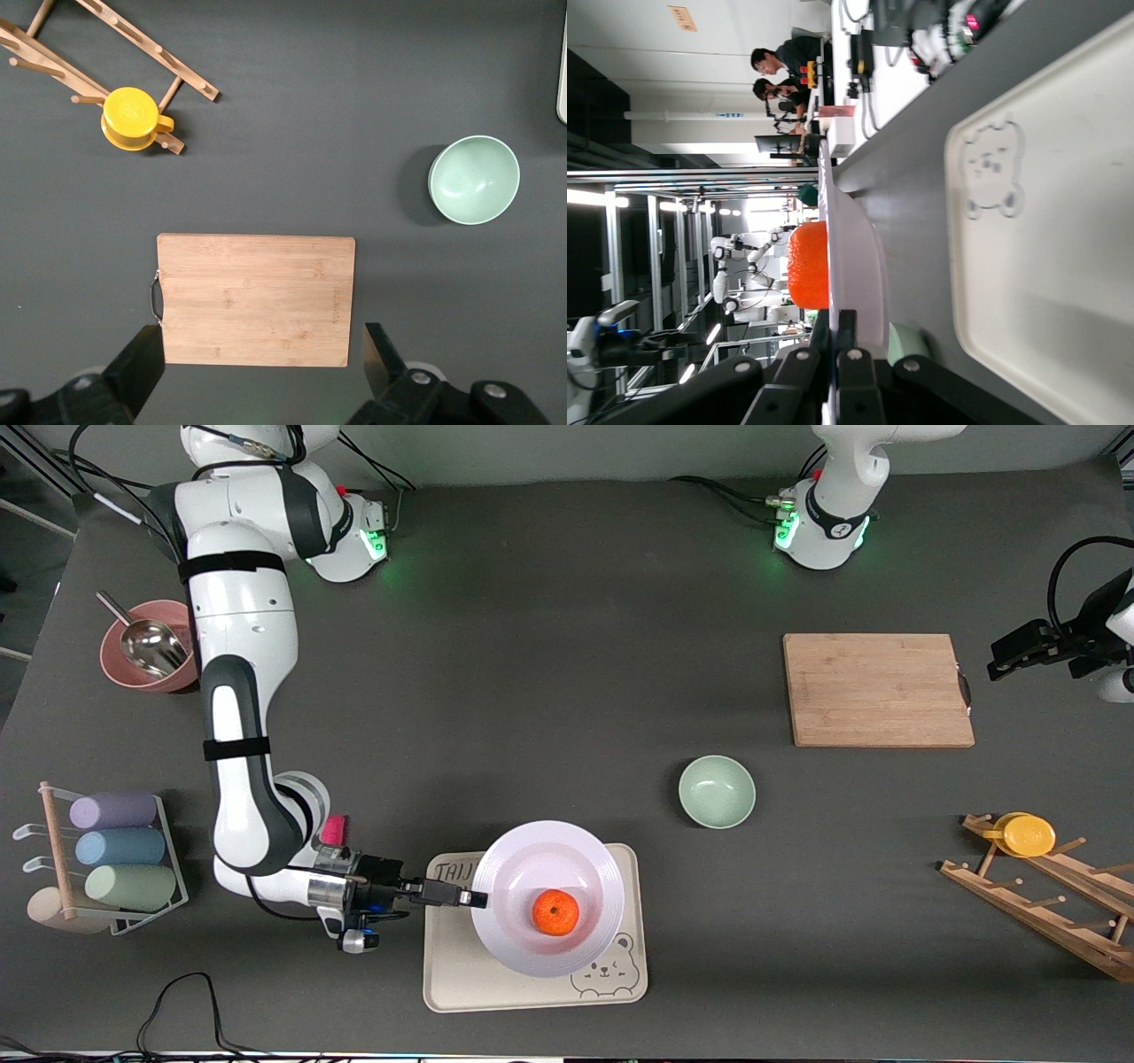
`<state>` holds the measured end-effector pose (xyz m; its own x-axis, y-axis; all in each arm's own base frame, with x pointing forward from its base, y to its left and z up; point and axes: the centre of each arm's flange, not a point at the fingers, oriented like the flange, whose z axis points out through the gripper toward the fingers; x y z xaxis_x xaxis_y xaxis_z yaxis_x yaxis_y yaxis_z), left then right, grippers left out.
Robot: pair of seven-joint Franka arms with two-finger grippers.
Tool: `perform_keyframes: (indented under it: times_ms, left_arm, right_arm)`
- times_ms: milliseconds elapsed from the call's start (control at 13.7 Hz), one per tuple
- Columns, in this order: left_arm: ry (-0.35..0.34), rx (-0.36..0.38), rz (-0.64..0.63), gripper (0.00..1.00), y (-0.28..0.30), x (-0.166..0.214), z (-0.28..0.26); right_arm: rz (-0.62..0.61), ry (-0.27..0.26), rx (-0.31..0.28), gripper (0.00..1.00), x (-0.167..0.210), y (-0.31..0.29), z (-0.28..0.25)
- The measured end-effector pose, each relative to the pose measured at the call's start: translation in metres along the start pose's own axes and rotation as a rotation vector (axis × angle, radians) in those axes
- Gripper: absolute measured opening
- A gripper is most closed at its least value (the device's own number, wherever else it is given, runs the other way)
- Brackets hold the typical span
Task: Place orange and plate with both arms
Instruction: 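Slide the plate with the right gripper onto the bear placemat, then open the right gripper to release the plate rim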
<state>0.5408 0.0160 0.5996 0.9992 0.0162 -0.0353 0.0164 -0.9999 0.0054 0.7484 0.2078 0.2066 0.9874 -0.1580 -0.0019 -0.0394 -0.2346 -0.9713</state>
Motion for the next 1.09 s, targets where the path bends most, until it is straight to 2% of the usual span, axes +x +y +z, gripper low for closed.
perform_keyframes:
  times_ms: [365,1094]
  left_arm:
    - [0.007,-0.001,-0.001,1.00,0.000,0.001,0.001]
    - [0.013,-0.002,-0.001,1.00,0.000,0.002,0.004]
  right_arm:
    - [-0.035,-0.007,-0.054,0.04,-0.010,0.075,0.005]
    - [-0.081,-0.017,-0.074,0.04,-0.016,0.108,0.008]
